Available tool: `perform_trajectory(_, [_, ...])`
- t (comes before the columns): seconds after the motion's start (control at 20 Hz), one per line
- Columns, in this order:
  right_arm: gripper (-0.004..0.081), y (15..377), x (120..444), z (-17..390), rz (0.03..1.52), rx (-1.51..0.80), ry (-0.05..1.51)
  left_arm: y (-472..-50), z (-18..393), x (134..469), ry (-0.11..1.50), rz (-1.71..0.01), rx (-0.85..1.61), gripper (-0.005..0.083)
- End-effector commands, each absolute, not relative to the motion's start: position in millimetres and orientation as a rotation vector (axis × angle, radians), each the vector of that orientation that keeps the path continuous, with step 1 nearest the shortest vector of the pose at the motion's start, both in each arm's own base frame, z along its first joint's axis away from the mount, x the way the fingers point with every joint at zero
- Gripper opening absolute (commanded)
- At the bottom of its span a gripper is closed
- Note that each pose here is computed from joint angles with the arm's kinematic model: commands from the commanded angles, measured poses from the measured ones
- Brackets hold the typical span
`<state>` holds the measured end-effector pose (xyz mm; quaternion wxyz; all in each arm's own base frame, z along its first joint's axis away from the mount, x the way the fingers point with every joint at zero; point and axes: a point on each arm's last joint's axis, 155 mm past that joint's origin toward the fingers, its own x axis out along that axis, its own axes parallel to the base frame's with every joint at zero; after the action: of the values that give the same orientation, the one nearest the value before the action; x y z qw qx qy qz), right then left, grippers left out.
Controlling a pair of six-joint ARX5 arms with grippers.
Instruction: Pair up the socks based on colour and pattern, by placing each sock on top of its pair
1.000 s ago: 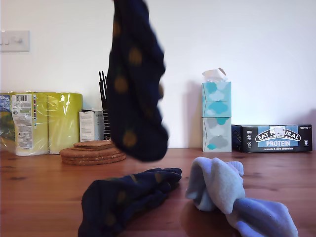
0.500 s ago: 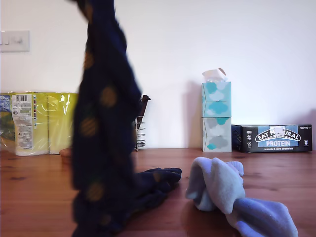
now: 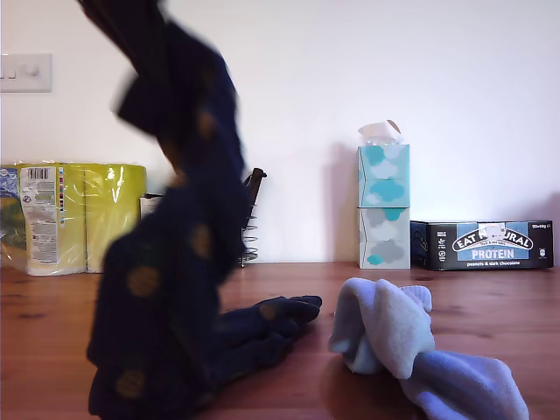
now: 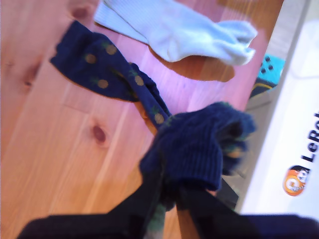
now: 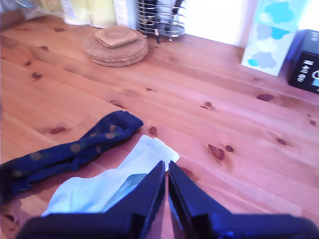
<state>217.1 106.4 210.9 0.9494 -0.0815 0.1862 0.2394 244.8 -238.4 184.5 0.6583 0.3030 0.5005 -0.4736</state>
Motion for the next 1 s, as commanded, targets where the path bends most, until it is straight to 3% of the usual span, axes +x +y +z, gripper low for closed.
perform_trajectory(0.0, [-0.0013,108,217,210,0.493,-0.164,0.378,-245,169,260,1.129,-1.078,0.697,-0.0022])
perform_trajectory(0.25, [-0.0013,112,215,210,0.517,-0.161,0.377,-271,116,316,1.039,-1.091,0.801,-0.0022])
perform_trajectory(0.5, [-0.0013,112,215,210,0.520,-0.161,0.377,-289,69,349,0.964,-1.145,0.906,0.0003])
perform_trajectory(0.55, [-0.0013,113,215,210,0.525,-0.160,0.377,-292,64,355,0.943,-1.140,0.918,0.0073])
perform_trajectory(0.7, [-0.0013,118,211,210,0.559,-0.153,0.378,-301,67,379,0.852,-1.084,0.942,0.0443])
perform_trajectory(0.75, [-0.0013,119,211,210,0.565,-0.152,0.379,-300,72,391,0.817,-1.037,0.961,0.0488])
perform_trajectory(0.95, [-0.0013,119,211,210,0.564,-0.152,0.378,-287,87,416,0.798,-0.867,0.985,0.0487])
